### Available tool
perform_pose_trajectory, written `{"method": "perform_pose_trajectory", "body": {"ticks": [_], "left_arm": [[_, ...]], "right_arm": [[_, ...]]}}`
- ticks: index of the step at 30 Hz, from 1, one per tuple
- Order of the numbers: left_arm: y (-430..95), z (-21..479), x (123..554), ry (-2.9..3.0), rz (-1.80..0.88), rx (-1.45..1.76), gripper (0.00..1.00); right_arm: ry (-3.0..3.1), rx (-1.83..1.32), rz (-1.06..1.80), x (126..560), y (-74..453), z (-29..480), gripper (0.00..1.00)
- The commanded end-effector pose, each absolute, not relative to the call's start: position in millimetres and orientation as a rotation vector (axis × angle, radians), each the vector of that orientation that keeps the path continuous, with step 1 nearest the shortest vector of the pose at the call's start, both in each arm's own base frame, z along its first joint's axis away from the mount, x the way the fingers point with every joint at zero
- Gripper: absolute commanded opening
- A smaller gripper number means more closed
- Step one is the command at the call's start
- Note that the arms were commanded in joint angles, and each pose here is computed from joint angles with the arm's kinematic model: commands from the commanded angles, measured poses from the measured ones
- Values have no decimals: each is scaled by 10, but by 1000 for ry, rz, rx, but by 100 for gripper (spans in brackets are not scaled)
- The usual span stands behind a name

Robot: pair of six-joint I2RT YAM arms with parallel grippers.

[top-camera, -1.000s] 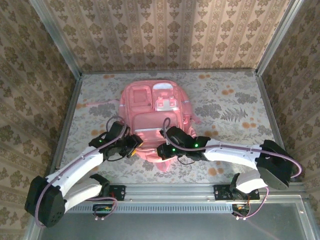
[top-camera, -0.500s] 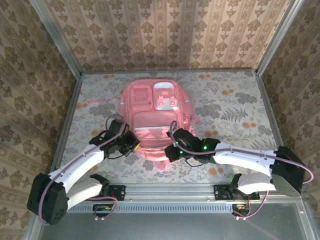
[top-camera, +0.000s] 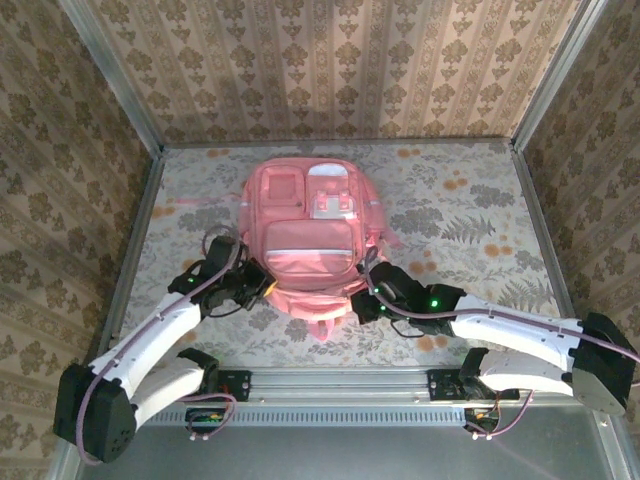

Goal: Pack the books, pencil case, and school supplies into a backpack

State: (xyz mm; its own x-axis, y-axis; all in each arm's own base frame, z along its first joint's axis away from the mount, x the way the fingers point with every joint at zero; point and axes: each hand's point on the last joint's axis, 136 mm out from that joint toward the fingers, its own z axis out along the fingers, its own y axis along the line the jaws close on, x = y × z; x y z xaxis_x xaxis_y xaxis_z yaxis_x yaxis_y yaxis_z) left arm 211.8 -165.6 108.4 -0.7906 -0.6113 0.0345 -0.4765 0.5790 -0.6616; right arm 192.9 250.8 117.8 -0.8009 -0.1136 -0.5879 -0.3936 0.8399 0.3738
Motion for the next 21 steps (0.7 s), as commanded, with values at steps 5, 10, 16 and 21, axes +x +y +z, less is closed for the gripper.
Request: {"method": "perform_pose_trajectory", "body": {"ticks": [5, 10, 16, 21], "left_arm": [[-1394, 1305, 2262, 2503, -951, -925, 0], [-1376, 1327, 2280, 2506, -950, -905, 0], [-1299, 1459, 2484, 2533, -889, -770, 0], [-1260, 1475, 2768, 2651, -835, -669, 18]], "right_arm": [[2489, -290, 455, 2069, 2007, 956, 0], [2486, -284, 431, 2139, 1921, 923, 0], [2467, -353, 634, 2063, 2221, 1107, 0], [2413, -311, 902, 2009, 2670, 1434, 0]]}}
